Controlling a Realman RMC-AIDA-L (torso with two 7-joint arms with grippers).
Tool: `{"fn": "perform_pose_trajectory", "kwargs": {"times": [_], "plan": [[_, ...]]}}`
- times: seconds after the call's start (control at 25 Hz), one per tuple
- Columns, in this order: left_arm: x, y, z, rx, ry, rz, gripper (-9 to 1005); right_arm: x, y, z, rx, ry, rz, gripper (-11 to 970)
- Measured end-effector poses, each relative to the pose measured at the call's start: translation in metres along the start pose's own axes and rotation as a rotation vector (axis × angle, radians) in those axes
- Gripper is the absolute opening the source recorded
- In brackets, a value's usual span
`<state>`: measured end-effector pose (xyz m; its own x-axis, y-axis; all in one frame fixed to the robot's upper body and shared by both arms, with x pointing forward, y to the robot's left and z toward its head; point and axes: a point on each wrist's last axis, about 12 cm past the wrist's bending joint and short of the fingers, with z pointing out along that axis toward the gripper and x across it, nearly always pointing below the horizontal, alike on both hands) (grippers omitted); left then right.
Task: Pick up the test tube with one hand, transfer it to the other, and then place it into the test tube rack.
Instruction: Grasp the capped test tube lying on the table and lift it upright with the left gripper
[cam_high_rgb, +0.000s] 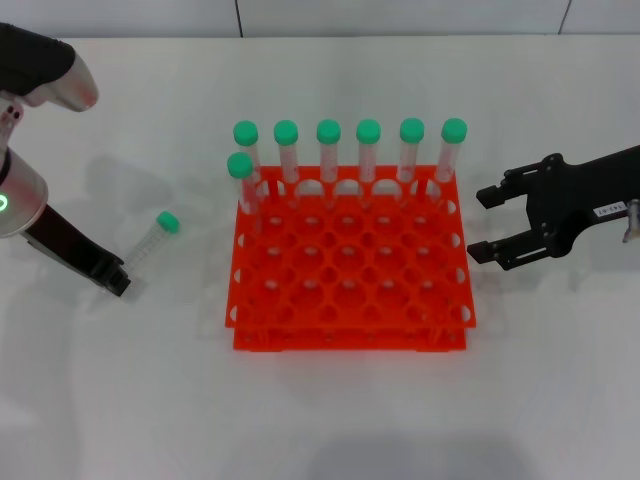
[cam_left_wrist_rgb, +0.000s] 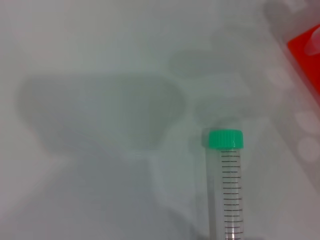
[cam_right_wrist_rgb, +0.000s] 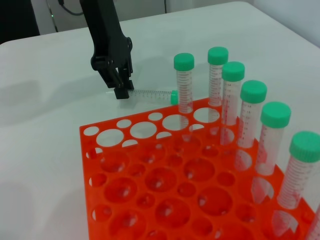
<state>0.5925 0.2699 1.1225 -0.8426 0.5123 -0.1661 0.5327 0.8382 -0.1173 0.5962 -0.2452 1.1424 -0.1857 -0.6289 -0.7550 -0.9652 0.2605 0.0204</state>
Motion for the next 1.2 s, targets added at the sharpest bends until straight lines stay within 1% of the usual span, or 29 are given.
{"fn": "perform_pose_trajectory", "kwargs": {"times": [0.16,0.24,0.28,0.36,0.4,0.48,0.64,0.76,0.84,1.0,1.12,1.2], "plan": [[-0.002,0.001,-0.004,-0.009,-0.020,0.000,192,0.000,0.000,0.001,0.002,-0.002,0.000,749],[-0.003,0.002,-0.014,-0.020,-0.046,0.005,191,0.000,0.000,0.001,0.003,-0.002,0.001,749],[-0.003,0.002,-0.014,-0.020,-0.046,0.005,191,0.000,0.000,0.001,0.003,-0.002,0.001,749],[-0.003,0.001,-0.036,-0.047,-0.115,0.015,191,0.000,0.000,0.001,0.002,-0.002,0.003,749],[-0.003,0.001,-0.036,-0.047,-0.115,0.015,191,0.000,0.000,0.000,0.002,-0.002,0.004,749],[0.000,0.000,-0.050,-0.059,-0.165,0.018,191,0.000,0.001,0.000,-0.001,-0.003,0.006,748],[0.010,-0.001,-0.076,-0.073,-0.288,0.019,191,0.001,0.001,0.000,0.001,-0.007,0.009,748],[0.015,-0.003,-0.091,-0.061,-0.397,0.039,192,0.002,0.001,-0.001,0.002,-0.008,0.013,748],[0.017,-0.006,-0.097,-0.023,-0.490,0.077,192,0.003,0.001,-0.001,0.001,-0.009,0.014,748],[0.020,-0.011,-0.102,0.049,-0.691,0.208,192,0.003,0.002,0.000,0.001,-0.010,0.015,748],[0.021,-0.012,-0.098,0.087,-0.811,0.290,191,0.002,0.002,0.001,0.001,-0.012,0.016,748],[0.021,-0.012,-0.091,0.133,-0.895,0.344,191,0.002,0.003,0.003,-0.002,-0.016,0.016,748]]}}
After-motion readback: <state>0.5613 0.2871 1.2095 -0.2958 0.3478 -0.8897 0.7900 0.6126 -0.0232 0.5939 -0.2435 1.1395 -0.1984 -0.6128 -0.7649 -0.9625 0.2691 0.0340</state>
